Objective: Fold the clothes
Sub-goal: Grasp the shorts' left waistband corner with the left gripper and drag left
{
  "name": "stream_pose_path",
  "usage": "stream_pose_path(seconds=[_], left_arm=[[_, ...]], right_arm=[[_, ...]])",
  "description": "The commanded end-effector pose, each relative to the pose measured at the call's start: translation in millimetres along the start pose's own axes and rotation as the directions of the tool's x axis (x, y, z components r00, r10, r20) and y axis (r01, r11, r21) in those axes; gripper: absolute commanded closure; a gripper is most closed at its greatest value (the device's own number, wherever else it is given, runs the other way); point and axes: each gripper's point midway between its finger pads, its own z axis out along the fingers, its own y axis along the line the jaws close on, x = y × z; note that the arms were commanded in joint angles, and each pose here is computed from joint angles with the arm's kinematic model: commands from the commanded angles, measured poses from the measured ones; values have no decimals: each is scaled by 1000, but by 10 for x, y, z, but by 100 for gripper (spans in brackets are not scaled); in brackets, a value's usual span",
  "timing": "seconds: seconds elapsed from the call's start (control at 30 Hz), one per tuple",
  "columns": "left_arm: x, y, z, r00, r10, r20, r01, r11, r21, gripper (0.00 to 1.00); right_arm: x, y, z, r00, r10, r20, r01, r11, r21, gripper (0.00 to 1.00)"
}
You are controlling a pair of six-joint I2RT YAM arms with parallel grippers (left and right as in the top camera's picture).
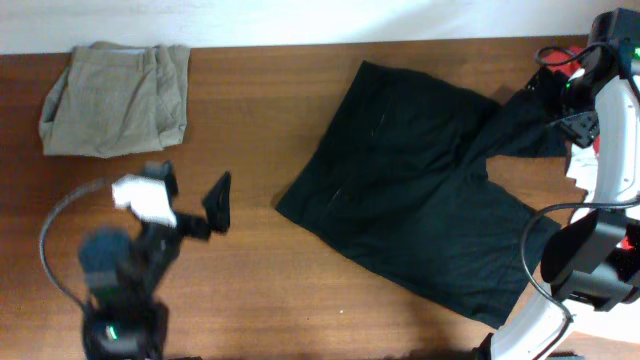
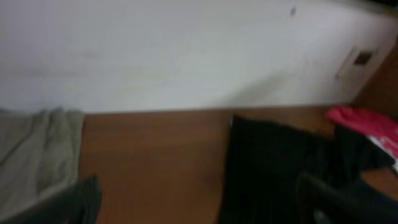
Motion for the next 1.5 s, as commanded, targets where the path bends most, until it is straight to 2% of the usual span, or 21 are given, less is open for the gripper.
stream_pose_path(seconds=[0.0, 0.1, 0.17, 0.23, 0.3, 0.33, 0.4, 0.47, 0.5, 0.67, 0.73, 0.87, 0.97, 1.0, 1.07, 1.1, 1.2, 1.23, 1.3, 1.47], left_arm=[[-82, -276, 455, 940, -1, -342, 93, 964, 251, 1], [95, -296, 803, 852, -91, -515, 283, 908, 309, 1], [424, -306, 1014, 779, -144, -611, 422, 840, 340, 1], [766, -265, 1156, 704, -179, -687, 505, 807, 307, 1], [1132, -255, 1258, 630, -184, -755, 532, 811, 246, 1], [1523, -263, 1317, 552, -166, -817, 500, 850, 165, 1], [1832, -222, 1342, 495, -140, -857, 399, 914, 81, 1], [2047, -91, 1306, 438, -160, -885, 271, 962, -40, 2], [2111, -52, 1278, 423, -147, -894, 211, 976, -60, 2], [2412, -305, 1203, 332, -85, -940, 176, 984, -26, 2], [2624, -423, 1186, 280, -55, -958, 173, 985, -6, 9], [2790, -538, 1170, 244, -24, -970, 169, 985, 18, 11], [2785, -530, 1196, 255, -22, -967, 164, 986, 21, 37], [2784, -513, 1210, 260, -21, -965, 154, 988, 20, 52], [2778, -483, 1239, 272, -22, -962, 141, 990, 17, 72], [2775, -400, 1276, 285, -50, -957, 104, 994, -20, 81], [2742, 53, 1306, 322, -192, -927, -56, 974, -221, 96], [2705, 260, 1292, 336, -265, -904, -69, 950, -304, 99], [2644, 628, 1232, 345, -377, -860, -49, 907, -417, 99], [2562, 1581, 717, 315, -646, -695, -64, 717, -695, 99]], right_arm=[[-34, 35, -88, 1000, -1, 26, 2, 1000, -6, 1], [-34, 35, -88, 1000, -1, 26, 2, 1000, -6, 2], [-34, 35, -88, 1000, -1, 26, 2, 1000, -6, 1], [-35, 34, -88, 1000, -1, 26, 2, 1000, -6, 1], [-34, 35, -88, 1000, -1, 26, 2, 1000, -6, 1], [-34, 35, -88, 1000, -1, 26, 2, 1000, -6, 1], [-34, 35, -88, 1000, -1, 26, 2, 1000, -6, 1], [-35, 34, -88, 1000, -1, 26, 2, 1000, -6, 1], [-34, 35, -88, 1000, -1, 26, 2, 1000, -6, 1], [-34, 35, -88, 1000, -1, 26, 2, 1000, -6, 1], [-35, 34, -88, 1000, -1, 26, 2, 1000, -6, 1], [-34, 35, -88, 1000, -1, 26, 2, 1000, -6, 1], [-34, 35, -88, 1000, -1, 26, 2, 1000, -6, 1], [-34, 35, -88, 1000, -1, 26, 2, 1000, -6, 1], [-35, 34, -88, 1000, -1, 26, 2, 1000, -6, 1], [-35, 34, -88, 1000, -1, 26, 2, 1000, -6, 1], [-34, 35, -88, 1000, -1, 26, 2, 1000, -6, 1], [-35, 34, -88, 1000, -1, 26, 2, 1000, -6, 1], [-34, 35, -88, 1000, -1, 26, 2, 1000, -6, 1], [-34, 35, -88, 1000, -1, 26, 2, 1000, -6, 1]])
